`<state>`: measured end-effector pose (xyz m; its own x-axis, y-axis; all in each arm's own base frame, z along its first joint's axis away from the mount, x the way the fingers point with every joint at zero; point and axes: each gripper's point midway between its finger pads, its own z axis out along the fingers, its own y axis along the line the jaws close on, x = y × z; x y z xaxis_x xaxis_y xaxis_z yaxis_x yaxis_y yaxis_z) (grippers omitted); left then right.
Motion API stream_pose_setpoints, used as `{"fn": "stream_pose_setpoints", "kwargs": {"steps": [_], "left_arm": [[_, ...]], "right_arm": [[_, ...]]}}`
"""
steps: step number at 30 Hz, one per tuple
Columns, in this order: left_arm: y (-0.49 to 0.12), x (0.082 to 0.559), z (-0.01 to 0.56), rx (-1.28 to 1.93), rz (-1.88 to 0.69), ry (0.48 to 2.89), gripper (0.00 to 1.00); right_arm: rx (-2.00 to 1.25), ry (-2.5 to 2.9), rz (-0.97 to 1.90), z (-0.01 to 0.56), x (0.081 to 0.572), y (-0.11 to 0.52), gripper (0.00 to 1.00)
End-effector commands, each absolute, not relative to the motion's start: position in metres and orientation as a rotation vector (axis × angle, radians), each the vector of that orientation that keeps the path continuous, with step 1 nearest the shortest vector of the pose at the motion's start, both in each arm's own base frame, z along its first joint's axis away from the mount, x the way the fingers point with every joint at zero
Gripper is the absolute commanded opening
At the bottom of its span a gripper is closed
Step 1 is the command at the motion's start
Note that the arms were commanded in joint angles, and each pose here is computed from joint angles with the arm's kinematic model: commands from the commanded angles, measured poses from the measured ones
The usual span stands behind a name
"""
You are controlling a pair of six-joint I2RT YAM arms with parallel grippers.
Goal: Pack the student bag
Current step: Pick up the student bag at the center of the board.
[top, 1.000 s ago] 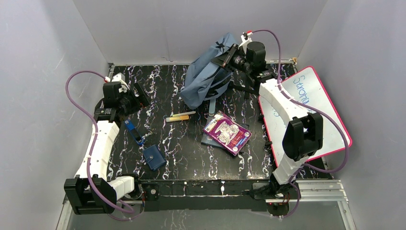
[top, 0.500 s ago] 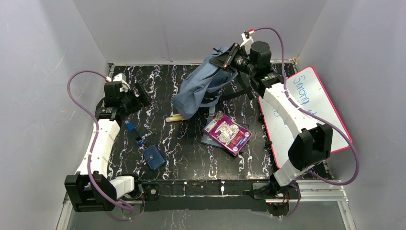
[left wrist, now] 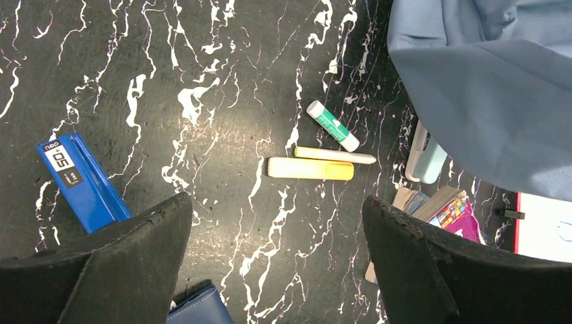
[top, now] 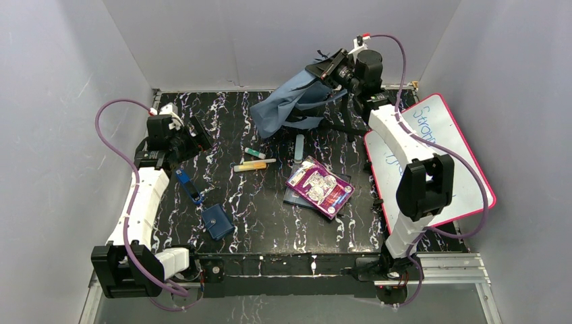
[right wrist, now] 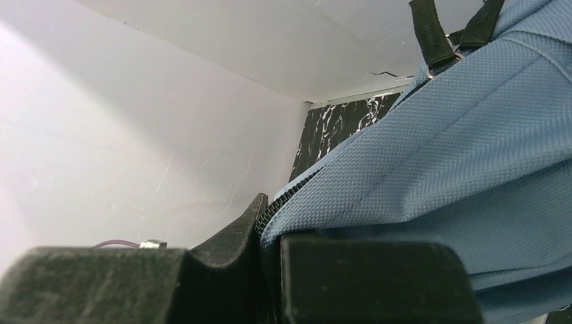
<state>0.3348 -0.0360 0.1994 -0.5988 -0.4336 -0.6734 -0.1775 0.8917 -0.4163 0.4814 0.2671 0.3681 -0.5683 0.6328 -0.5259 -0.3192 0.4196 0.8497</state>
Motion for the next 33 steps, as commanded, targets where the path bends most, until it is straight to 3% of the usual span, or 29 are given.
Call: {"fn": "stream_pose_setpoints", "kwargs": {"steps": [1,27,33], "left_arm": [[-0.039,0.338,0.198,-0.408,-0.399,2.215,0.93],[-0.048,0.347,0.193,-0.38,-0.461,2.236,0.93],[-0.06,0.352,0.21,-0.3,-0.541,2.189,0.93]], "right_arm": [[0.129,1.543,1.39,0.444,0.473,0.27,0.0],[0.073,1.656,1.401,0.413,0.468,0.279,0.0],[-0.106,1.706,1.351,0.403,0.461,0.284,0.0]]}}
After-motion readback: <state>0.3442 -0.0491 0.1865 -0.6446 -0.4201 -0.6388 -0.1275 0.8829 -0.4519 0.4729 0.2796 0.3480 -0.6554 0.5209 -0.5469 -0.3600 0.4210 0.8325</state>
